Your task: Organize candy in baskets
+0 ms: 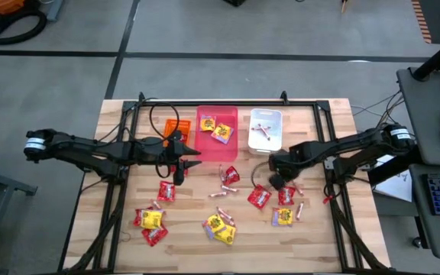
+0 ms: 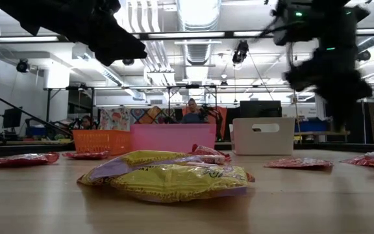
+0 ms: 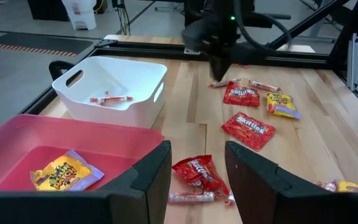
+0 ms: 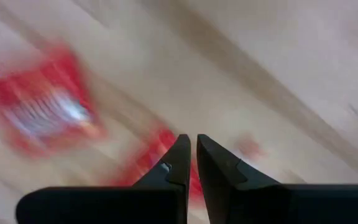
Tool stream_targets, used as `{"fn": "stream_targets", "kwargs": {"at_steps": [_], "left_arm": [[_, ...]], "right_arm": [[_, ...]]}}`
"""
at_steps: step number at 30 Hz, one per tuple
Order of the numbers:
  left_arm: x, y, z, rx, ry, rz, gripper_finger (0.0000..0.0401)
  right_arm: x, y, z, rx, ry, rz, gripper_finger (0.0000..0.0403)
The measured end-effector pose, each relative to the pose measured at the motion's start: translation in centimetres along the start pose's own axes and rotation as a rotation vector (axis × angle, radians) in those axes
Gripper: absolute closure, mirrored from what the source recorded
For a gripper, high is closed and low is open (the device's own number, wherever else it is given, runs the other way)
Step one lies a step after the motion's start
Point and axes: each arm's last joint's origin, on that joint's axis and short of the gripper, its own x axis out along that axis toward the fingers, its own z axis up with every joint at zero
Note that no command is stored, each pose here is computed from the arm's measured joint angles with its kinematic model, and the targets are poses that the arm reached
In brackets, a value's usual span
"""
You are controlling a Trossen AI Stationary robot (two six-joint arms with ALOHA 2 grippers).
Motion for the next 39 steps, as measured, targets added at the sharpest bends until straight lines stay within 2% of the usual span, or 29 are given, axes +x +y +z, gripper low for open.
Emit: {"fn": "stream_targets", "kwargs": {"at_steps": [1,3,6,8,9,12,17,23,28,34,39], "left_arm": [[0.0,0.0,0.0,0.000,0.000,0.000,0.0267],[0.0,0.0,0.0,0.000,-0.001,0.000,0.0267],[0.0,0.0,0.1,0.014,-0.012,0.000,0.0267],[0.0,0.0,0.2,0.015,-0.017,0.000,0.0267],[0.0,0.0,0.2,0.016,-0.016,0.000,0.0267],[0.0,0.0,0.2,0.014,-0.016,0.000,0.0267],[0.1,0.0,0.1,0.007,-0.011,0.000,0.0267],[0.1,0.0,0.1,0.006,-0.012,0.000,0.0267],[0.1,0.0,0.1,0.006,-0.012,0.000,0.0267],[0.1,0.0,0.1,0.006,-0.012,0.000,0.0267],[0.1,0.0,0.1,0.005,-0.014,0.000,0.0267]], "right_arm": [[0.2,0.4,0.0,-0.007,0.035,0.059,0.0381],[0.2,0.4,-0.4,-0.181,0.129,0.097,0.0381],[0.2,0.2,-0.2,-0.086,0.085,0.053,0.0381],[0.2,-0.3,-0.4,-0.079,0.098,-0.005,0.0381],[0.2,-0.6,-0.6,-0.036,0.114,-0.032,0.0380],[0.2,-0.3,-0.2,-0.022,0.061,-0.010,0.0372],[0.2,-0.3,-0.3,0.012,0.071,-0.011,0.0329],[0.9,-1.8,-0.9,0.099,0.062,-0.151,0.0273],[2.5,-3.1,-1.7,0.149,0.087,-0.193,0.0251],[4.3,-3.9,-2.1,0.154,0.065,-0.145,0.0256],[5.0,-4.2,-2.3,0.153,0.057,-0.128,0.0299]]}}
